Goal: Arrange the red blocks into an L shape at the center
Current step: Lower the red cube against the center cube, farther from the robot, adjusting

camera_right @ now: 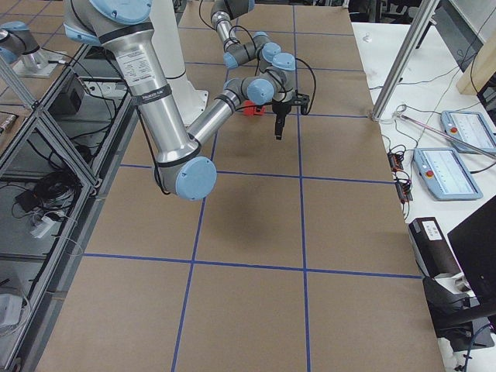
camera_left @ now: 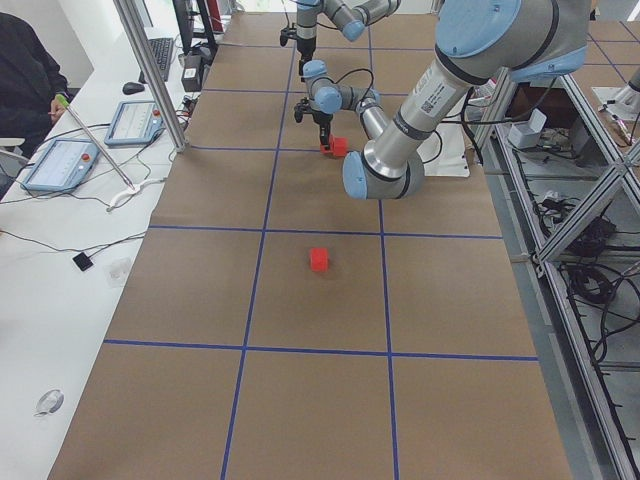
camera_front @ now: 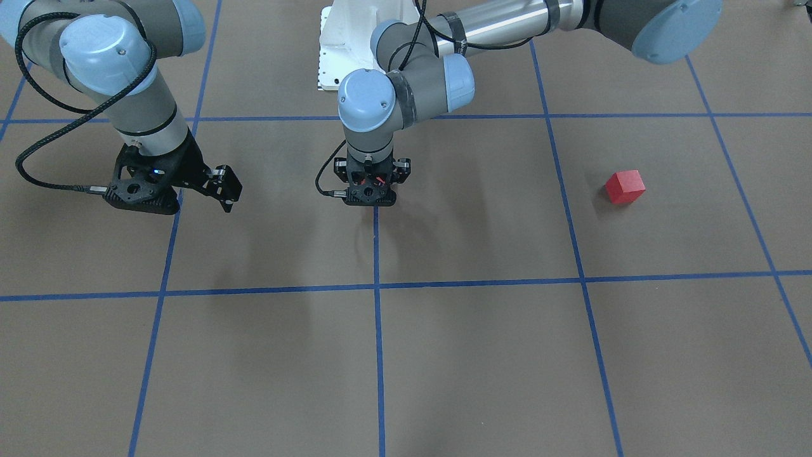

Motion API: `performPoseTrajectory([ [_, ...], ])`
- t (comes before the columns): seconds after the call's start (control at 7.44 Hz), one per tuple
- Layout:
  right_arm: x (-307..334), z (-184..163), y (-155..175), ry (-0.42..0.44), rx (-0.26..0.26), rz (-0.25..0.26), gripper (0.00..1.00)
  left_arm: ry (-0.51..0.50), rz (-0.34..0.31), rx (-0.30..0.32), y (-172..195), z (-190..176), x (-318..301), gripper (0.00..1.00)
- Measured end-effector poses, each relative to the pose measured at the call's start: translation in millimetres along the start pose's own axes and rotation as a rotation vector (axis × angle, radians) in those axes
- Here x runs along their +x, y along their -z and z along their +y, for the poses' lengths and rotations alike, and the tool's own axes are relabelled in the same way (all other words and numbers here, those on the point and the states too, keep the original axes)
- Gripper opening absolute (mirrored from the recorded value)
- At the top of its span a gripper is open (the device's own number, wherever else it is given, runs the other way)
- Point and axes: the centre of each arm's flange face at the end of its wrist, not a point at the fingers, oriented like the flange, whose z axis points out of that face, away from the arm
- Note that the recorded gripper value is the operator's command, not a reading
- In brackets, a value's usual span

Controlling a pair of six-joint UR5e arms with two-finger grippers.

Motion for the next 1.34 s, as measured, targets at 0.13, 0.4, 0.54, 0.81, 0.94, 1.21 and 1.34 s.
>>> performPoseTrajectory([
  [0.13, 0.0, 0.1, 0.1, 0.0, 0.0, 0.0, 0.99, 0.001, 0.0, 0.0, 0.0, 0.0, 0.0, 0.0],
  [0.4, 0.5, 0.0, -0.5, 0.0, -0.001, 0.001, 0.99, 0.008, 0.001, 0.0, 0.3, 0.1, 0.2, 0.0],
  [0.54, 0.5, 0.0, -0.5, 0.001, -0.001, 0.001, 0.99, 0.009, 0.001, 0.0, 0.3, 0.1, 0.2, 0.0],
  [0.81, 0.1, -0.1, -0.2, 0.0, 0.0, 0.0, 0.99, 0.011, 0.001, 0.0, 0.2, 0.1, 0.1, 0.0],
  [0.94, -0.2, -0.1, 0.0, 0.0, 0.0, 0.0, 0.99, 0.013, 0.0, 0.0, 0.0, 0.1, -0.1, 0.0],
  [1.21, -0.6, -0.1, 0.4, 0.002, 0.0, -0.001, 0.99, 0.022, 0.001, 0.0, 0.3, 0.2, -0.2, 0.0],
  [1.34, -1.0, -0.2, 0.6, 0.002, 0.001, -0.001, 0.99, 0.026, 0.001, 0.0, 0.2, 0.5, 0.0, 0.0],
])
